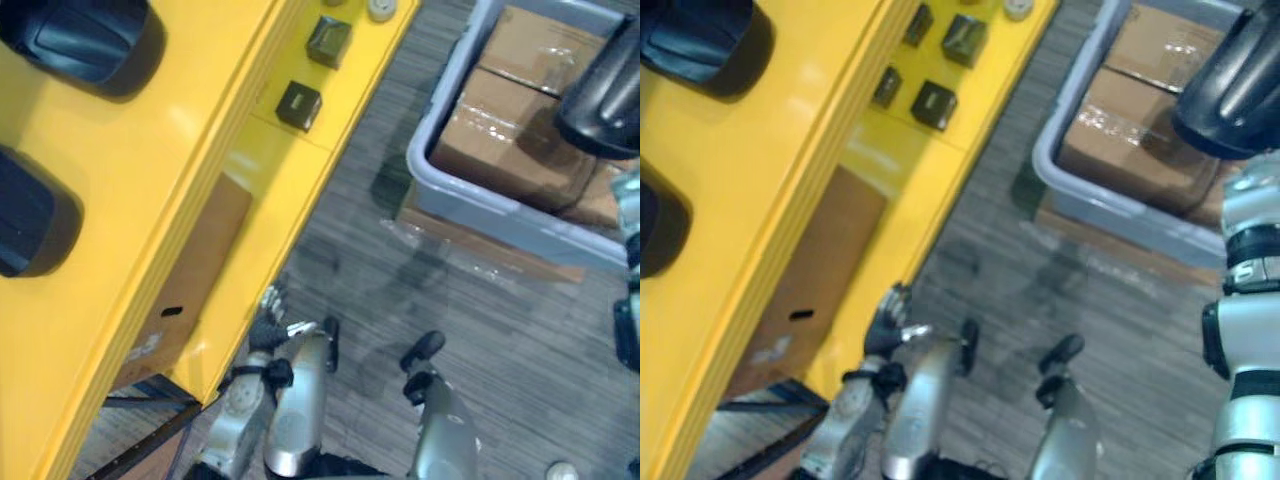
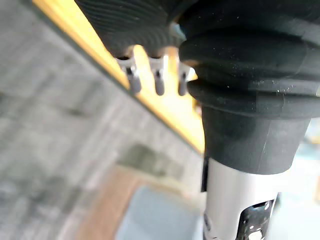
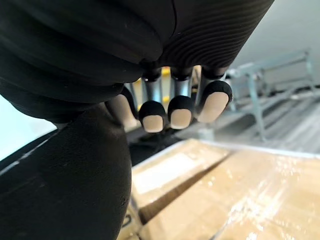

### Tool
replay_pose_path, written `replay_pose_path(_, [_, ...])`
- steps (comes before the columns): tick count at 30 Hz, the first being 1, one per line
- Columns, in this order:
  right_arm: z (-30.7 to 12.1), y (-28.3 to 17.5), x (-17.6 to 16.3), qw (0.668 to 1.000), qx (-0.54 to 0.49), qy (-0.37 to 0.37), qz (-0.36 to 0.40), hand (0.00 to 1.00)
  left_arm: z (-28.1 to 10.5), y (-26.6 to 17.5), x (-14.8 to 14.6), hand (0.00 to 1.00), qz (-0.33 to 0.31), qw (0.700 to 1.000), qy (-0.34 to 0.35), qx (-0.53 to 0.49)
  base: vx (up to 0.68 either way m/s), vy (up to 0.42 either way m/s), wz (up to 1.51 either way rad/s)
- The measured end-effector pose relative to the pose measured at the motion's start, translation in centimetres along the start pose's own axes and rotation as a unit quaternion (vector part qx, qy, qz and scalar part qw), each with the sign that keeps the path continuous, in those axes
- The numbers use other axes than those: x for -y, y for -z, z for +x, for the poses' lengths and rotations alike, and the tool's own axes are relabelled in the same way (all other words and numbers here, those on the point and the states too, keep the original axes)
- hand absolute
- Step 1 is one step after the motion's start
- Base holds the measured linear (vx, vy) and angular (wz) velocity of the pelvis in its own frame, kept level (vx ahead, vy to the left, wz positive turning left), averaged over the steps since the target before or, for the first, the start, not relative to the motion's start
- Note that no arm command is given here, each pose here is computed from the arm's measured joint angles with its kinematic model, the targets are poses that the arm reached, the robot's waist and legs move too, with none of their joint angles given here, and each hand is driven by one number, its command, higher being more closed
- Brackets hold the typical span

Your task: Walk over and take plastic housings, then place them on the shelf

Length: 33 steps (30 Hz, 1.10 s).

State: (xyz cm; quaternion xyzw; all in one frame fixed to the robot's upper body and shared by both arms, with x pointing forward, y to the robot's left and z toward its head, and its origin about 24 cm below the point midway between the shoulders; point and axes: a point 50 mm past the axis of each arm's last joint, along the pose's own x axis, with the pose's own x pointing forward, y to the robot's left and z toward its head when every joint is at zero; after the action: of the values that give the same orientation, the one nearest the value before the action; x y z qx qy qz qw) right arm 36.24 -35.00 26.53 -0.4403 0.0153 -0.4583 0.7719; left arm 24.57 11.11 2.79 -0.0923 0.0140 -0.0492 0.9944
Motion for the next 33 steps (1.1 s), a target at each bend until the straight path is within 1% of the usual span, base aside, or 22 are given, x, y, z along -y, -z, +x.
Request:
replay_pose_path(1, [-0.3,-0.4,-0.3,1.0,0.012,-0.002,-0.002,1.0,0.3,-0.3,0.1,0.0,0.003,1.0,0.004,0.003,-0.07,-0.015,-0.21])
replay_pose_path(6, [-3.1,-3.5,-2.7,0.992,0.123,-0.022,0.008,1.0,3.5,-3.5,0.5,0.0,0.056,0.997,0.034,0.033,-0.05,-0.016,-0.18])
replay_pose_path(8, [-5.2,-4.7,-3.5,0.981,0.193,-0.027,0.015,1.0,4.9,-5.1,0.1,0.0,0.049,0.998,0.034,0.033,-0.02,0.006,-0.24])
replay_pose_path(9, [-5.8,-5.0,-3.7,0.977,0.211,-0.028,0.018,1.0,5.2,-5.3,-0.1,0.0,0.045,0.998,0.032,0.032,-0.02,0.02,-0.3])
replay_pose_path(10, [-7.3,-5.8,-4.0,0.966,0.255,-0.031,0.03,1.0,6.0,-5.8,-0.5,0.0,0.031,0.999,0.028,0.024,-0.01,0.017,-0.2])
replay_pose_path(12, [-8.7,-5.9,-4.2,0.955,0.293,-0.033,0.034,1.0,6.7,-6.1,-0.7,0.0,0.007,0.999,0.03,0.014,0.0,0.014,-0.17])
replay_pose_path(14, [-10.8,-6.1,-5.2,0.942,0.33,-0.048,0.045,1.0,7.0,-6.5,-0.7,0.0,-0.029,0.998,0.063,0.008,0.0,0.013,-0.31])
replay_pose_path(18, [-13.2,-4.7,-6.7,0.927,0.366,-0.07,0.034,1.0,7.1,-6.1,0.1,0.0,-0.099,0.991,0.091,-0.017,0.03,0.019,-0.14])
replay_pose_path(19, [-13.6,-4.5,-6.9,0.925,0.37,-0.073,0.033,1.0,7.1,-5.9,0.2,0.0,-0.105,0.99,0.092,-0.023,0.0,0.0,0.0])
replay_pose_path(21, [-14.9,-3.4,-7.4,0.918,0.386,-0.091,0.03,1.0,7.2,-4.9,0.3,0.0,-0.141,0.984,0.096,-0.046,0.04,0.03,-0.03])
replay_pose_path(24, [-16.6,-2.6,-8.1,0.909,0.399,-0.117,0.035,1.0,7.1,-4.4,0.4,0.0,-0.175,0.976,0.107,-0.066,0.05,0.042,-0.07])
replay_pose_path(26, [-17.3,-2.5,-8.4,0.905,0.405,-0.125,0.04,1.0,7.1,-4.4,0.6,0.0,-0.187,0.973,0.119,-0.066,0.06,0.058,-0.08])
replay_pose_path(27, [-17.5,-2.5,-8.5,0.903,0.409,-0.129,0.041,1.0,7.1,-4.4,0.8,0.0,-0.202,0.969,0.125,-0.066,0.05,0.065,-0.02])
replay_pose_path(33, [-18.6,-1.9,-9.3,0.898,0.41,-0.154,0.041,1.0,7.0,-4.0,1.5,0.0,-0.215,0.965,0.127,-0.075,0.01,0.066,0.01])
